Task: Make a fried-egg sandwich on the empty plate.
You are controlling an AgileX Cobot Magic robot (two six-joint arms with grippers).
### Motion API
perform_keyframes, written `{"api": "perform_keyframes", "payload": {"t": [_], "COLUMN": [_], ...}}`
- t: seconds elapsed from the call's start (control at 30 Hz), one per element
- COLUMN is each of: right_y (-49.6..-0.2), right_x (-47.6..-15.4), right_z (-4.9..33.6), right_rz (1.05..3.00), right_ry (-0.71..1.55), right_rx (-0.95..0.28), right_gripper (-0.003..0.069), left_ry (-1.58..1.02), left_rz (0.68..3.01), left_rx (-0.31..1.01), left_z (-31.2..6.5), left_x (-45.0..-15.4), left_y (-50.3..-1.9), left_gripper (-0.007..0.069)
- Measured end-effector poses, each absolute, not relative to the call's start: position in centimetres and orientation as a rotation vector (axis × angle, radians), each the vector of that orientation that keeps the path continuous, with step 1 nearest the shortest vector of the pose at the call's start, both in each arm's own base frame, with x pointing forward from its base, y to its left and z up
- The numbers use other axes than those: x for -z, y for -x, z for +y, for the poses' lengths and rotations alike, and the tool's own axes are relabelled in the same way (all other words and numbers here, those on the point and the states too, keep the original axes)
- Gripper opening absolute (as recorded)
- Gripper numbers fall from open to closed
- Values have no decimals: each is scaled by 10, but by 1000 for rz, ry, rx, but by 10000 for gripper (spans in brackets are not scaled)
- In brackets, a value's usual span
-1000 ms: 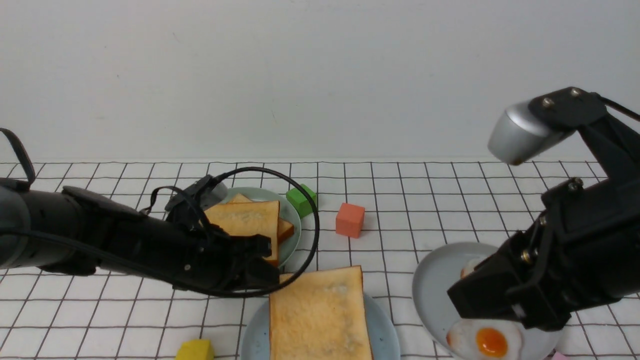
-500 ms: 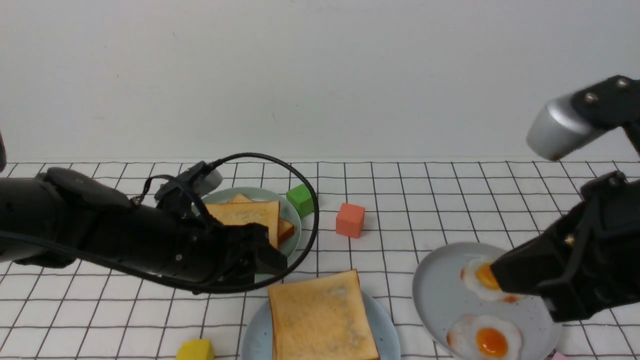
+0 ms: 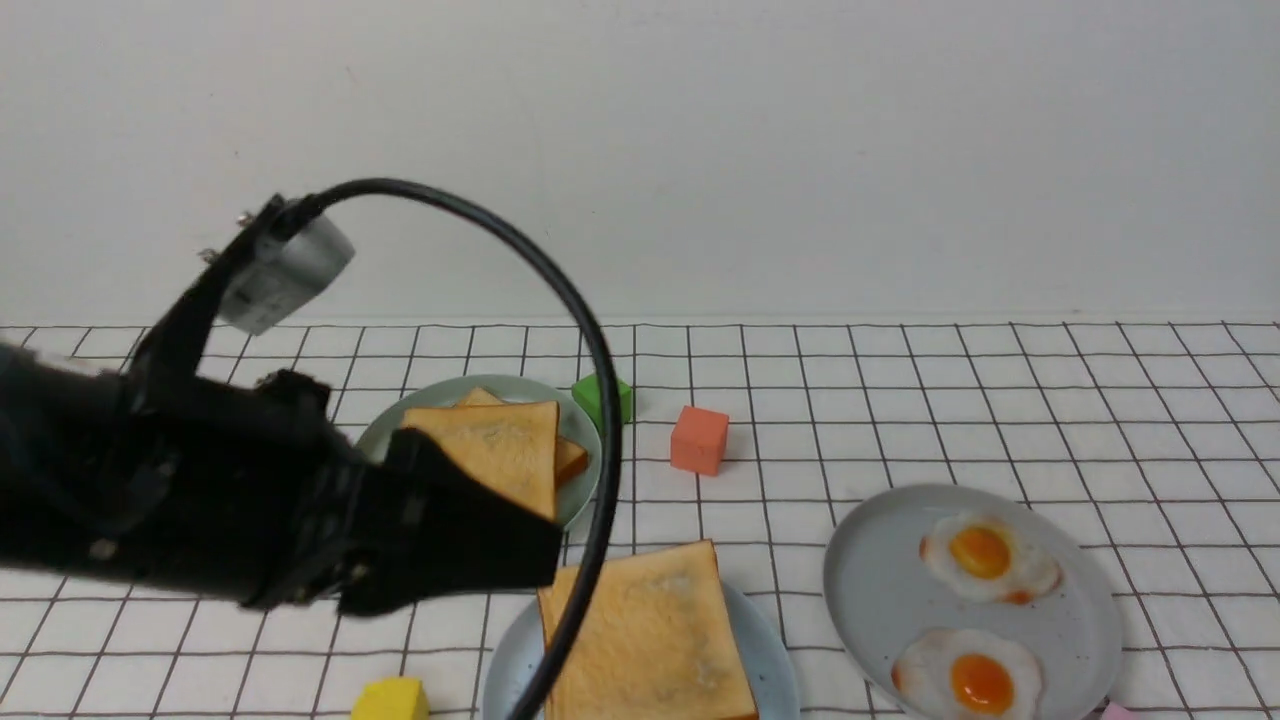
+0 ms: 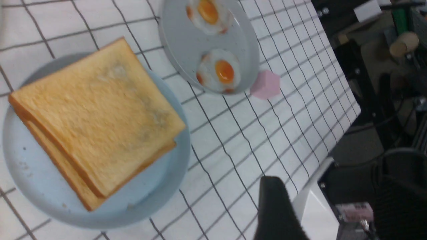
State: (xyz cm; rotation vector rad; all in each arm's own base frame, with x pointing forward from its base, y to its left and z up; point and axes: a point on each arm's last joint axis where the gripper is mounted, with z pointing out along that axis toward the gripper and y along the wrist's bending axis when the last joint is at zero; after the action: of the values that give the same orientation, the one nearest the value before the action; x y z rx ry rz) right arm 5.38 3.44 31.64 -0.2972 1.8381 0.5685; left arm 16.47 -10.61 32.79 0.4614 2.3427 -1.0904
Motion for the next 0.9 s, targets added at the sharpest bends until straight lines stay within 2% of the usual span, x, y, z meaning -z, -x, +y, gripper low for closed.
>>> {"api": "perform_keyframes", "payload": {"t": [0.03, 0.07, 0.17, 0.27, 0.43, 0.53, 0.9], "right_y": [-53, -45, -37, -34, -35, -36, -36], "right_x": [-315, -304, -291, -283, -275, -273, -272], "right_z": [34, 28, 23, 20, 20, 20, 20], "right_rz": [1831, 1763, 1664, 1582, 1519, 1526, 1528], "right_ry": [296, 286, 278, 282, 294, 298, 300], "right_rx": [-570, -586, -589, -572, -548, -542, -539], "right_gripper": [-10, -8, -6, -6, -3, -1, 7], "left_ry": [-462, -481, -420, -314, -121, -25, -33], "left_rz": [2354, 2378, 2450, 2492, 2445, 2362, 2233], "left_rx": [1092, 1083, 1044, 978, 899, 931, 974], "left_z": [-106, -99, -88, -76, -58, -52, -44], "left_x": [-326, -326, -314, -302, -300, -305, -306], "left_y": [-164, -138, -106, -80, -45, -27, 7], "left_gripper": [335, 221, 69, -13, -13, -13, -13]}}
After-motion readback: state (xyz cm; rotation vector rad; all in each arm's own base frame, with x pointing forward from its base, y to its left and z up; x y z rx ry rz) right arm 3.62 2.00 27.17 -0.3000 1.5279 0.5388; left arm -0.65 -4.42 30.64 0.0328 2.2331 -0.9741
